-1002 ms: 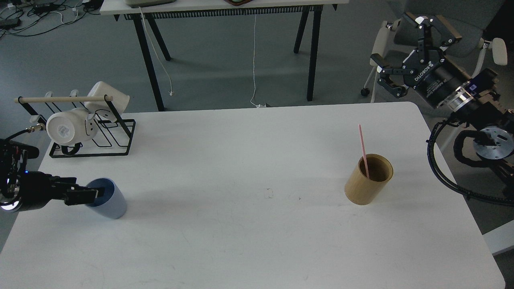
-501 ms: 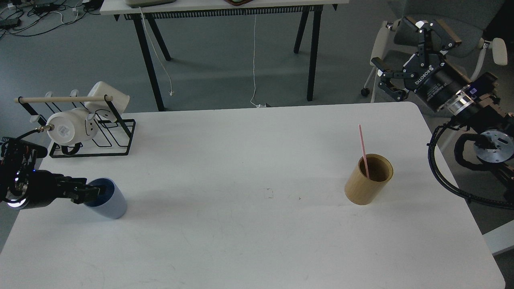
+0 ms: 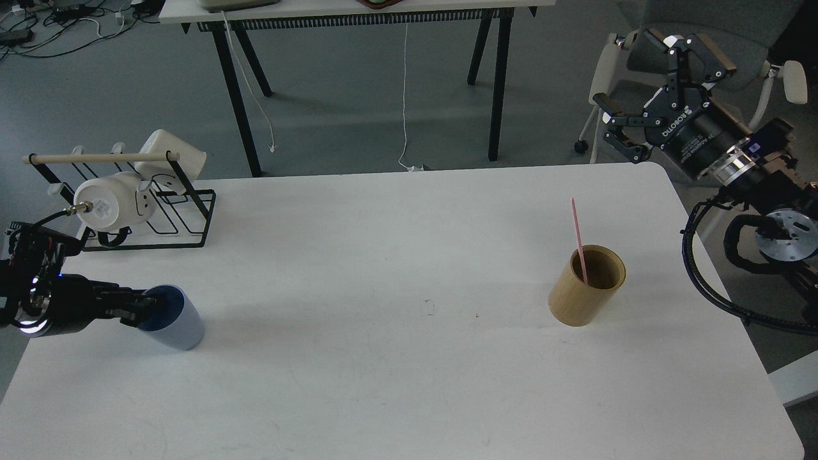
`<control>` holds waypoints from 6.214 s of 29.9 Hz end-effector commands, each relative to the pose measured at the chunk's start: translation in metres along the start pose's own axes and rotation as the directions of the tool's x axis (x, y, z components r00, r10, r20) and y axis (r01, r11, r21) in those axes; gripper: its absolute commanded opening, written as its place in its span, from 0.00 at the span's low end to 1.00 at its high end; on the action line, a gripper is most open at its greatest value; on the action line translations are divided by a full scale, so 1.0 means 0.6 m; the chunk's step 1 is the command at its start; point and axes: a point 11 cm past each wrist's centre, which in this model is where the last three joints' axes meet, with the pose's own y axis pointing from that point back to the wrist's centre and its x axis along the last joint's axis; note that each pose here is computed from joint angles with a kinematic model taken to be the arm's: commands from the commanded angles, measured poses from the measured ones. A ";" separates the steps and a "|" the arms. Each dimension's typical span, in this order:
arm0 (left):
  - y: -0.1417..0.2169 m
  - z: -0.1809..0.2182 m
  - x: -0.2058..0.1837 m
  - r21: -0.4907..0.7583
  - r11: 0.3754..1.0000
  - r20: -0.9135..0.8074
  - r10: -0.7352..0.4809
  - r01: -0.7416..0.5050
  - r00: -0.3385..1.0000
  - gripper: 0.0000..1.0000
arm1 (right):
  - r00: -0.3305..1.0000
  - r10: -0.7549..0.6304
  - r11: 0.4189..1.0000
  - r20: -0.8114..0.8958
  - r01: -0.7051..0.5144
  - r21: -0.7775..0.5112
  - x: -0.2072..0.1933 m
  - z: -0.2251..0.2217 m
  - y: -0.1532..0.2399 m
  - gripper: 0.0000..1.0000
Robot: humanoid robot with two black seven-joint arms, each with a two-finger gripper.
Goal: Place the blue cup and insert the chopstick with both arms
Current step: 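Lower the left gripper to the blue cup and grasp it, then carry the blue cup with the left gripper toward the tan cup, then set the blue cup down and open the left gripper, then withdraw the left arm and reach the right gripper to the pink straw, then grasp the pink straw in the tan cup with the right gripper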
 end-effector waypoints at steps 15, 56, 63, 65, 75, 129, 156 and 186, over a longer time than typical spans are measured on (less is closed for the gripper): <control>0.050 0.094 0.156 -0.133 0.974 0.204 0.208 -0.184 0.957 0.00 | 0.999 0.034 0.999 -0.013 -0.034 0.018 0.019 -0.016 0.014 0.99; -0.241 0.546 0.331 -0.262 0.957 0.680 0.094 0.122 0.727 0.00 | 0.915 0.379 0.923 -0.137 -0.364 0.122 0.191 -0.131 0.163 0.99; -0.246 0.544 0.321 -0.266 0.955 0.672 0.087 0.130 0.735 0.01 | 0.917 0.375 0.925 -0.133 -0.360 0.123 0.189 -0.130 0.160 0.99; -0.247 0.544 0.321 -0.267 0.955 0.671 0.087 0.130 0.737 0.02 | 0.917 0.376 0.925 -0.134 -0.361 0.120 0.189 -0.128 0.161 0.99; -0.247 0.545 0.320 -0.269 0.954 0.668 0.088 0.130 0.739 0.18 | 0.917 0.378 0.924 -0.129 -0.365 0.116 0.190 -0.125 0.164 0.99; 0.020 0.251 0.371 -0.376 0.243 -0.926 -0.114 -0.894 0.359 0.99 | 0.024 -0.603 0.797 -0.798 0.056 -0.601 -0.036 0.087 0.136 0.99; -0.001 0.254 0.349 -0.365 0.265 -0.930 -0.143 -0.892 0.338 0.99 | 0.071 -0.627 0.779 -0.776 0.020 -0.627 -0.010 0.179 0.117 0.72; -0.013 0.262 0.345 -0.363 0.268 -0.930 -0.162 -0.892 0.330 0.99 | -0.111 -0.695 0.715 -0.710 -0.005 -0.699 -0.005 0.171 0.100 0.17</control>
